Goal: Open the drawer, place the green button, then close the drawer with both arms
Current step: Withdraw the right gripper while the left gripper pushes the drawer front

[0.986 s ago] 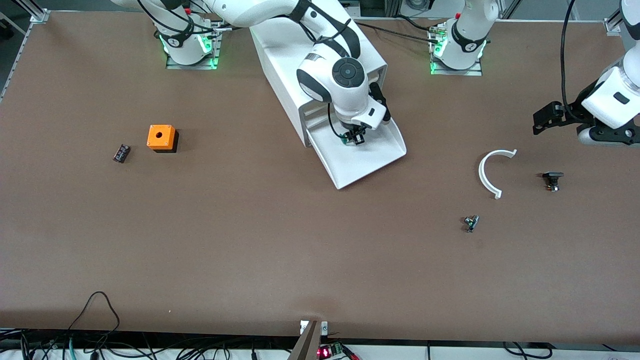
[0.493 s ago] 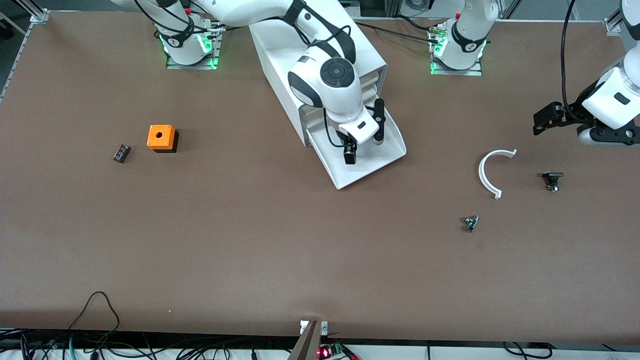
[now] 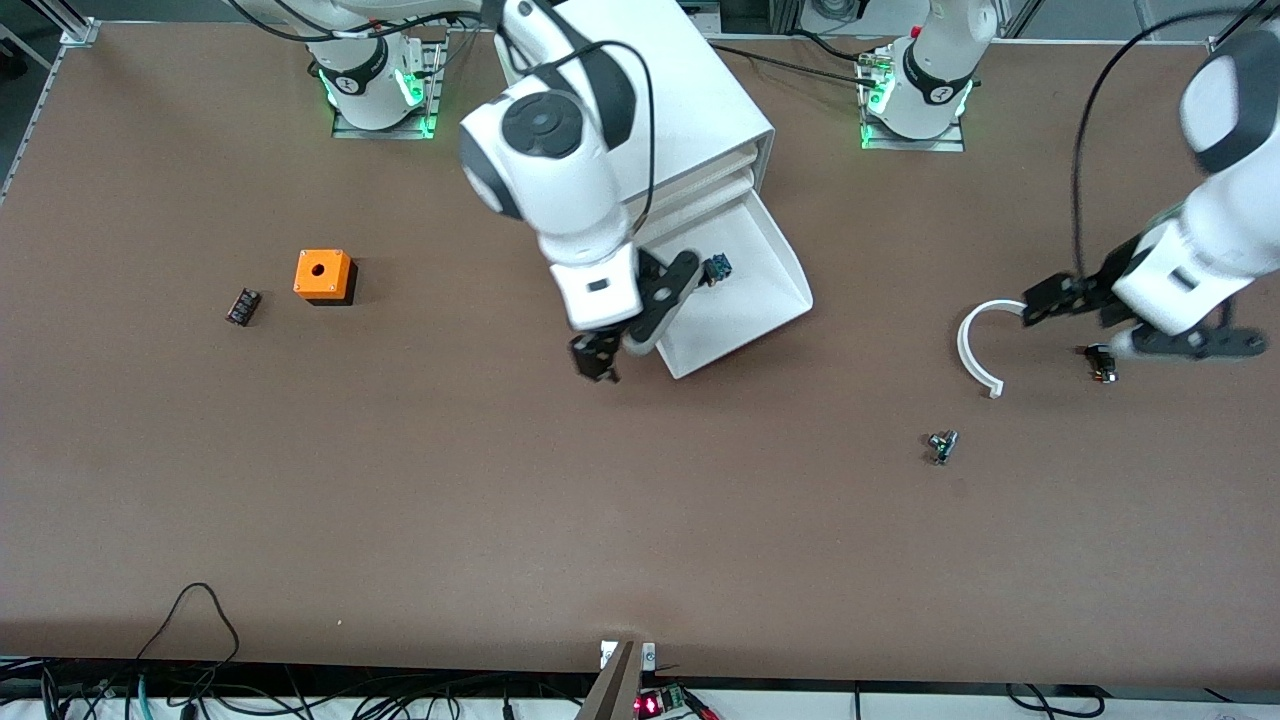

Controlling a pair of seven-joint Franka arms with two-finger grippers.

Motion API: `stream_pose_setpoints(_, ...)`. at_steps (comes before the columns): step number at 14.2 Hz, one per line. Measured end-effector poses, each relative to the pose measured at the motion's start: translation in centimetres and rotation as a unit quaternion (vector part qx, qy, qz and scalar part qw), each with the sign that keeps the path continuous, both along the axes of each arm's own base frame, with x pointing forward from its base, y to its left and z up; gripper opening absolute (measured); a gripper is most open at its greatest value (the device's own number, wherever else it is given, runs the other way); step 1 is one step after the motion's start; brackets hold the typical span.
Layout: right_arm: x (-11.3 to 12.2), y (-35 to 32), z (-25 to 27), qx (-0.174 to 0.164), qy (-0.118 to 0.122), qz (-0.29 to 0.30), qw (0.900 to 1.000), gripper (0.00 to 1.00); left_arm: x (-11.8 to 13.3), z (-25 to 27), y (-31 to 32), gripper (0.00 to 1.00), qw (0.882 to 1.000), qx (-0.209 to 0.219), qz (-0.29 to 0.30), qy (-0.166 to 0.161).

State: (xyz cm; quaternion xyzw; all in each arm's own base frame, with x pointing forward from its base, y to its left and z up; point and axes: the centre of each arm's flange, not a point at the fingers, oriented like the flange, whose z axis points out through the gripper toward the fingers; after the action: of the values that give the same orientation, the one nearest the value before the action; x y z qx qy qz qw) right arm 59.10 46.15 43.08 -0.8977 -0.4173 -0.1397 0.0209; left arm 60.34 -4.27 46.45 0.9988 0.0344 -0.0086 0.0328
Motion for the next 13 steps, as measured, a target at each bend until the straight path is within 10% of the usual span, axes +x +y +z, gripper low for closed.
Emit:
stream_pose_setpoints(3,1.8,-4.4,-2.5,-0.015,0.059,-0.144,0.988,1.0,0.8,-8.4,-7.4,1.0,0.999,-0.013,0.046,-0.011)
stream_pose_setpoints(7,3.1,-9.5,-5.4,-0.033,0.117,-0.354,0.927,1.0,-1.9,-16.4,-18.6,1.0,0.991,-0.029,0.128,-0.007)
stream_pose_setpoints(13,5.7,-18.8,-0.6,-0.04,0.123,-0.487,0.864,1.0,-5.7,-23.2,-26.3,1.0,0.975,-0.023,0.219,0.03)
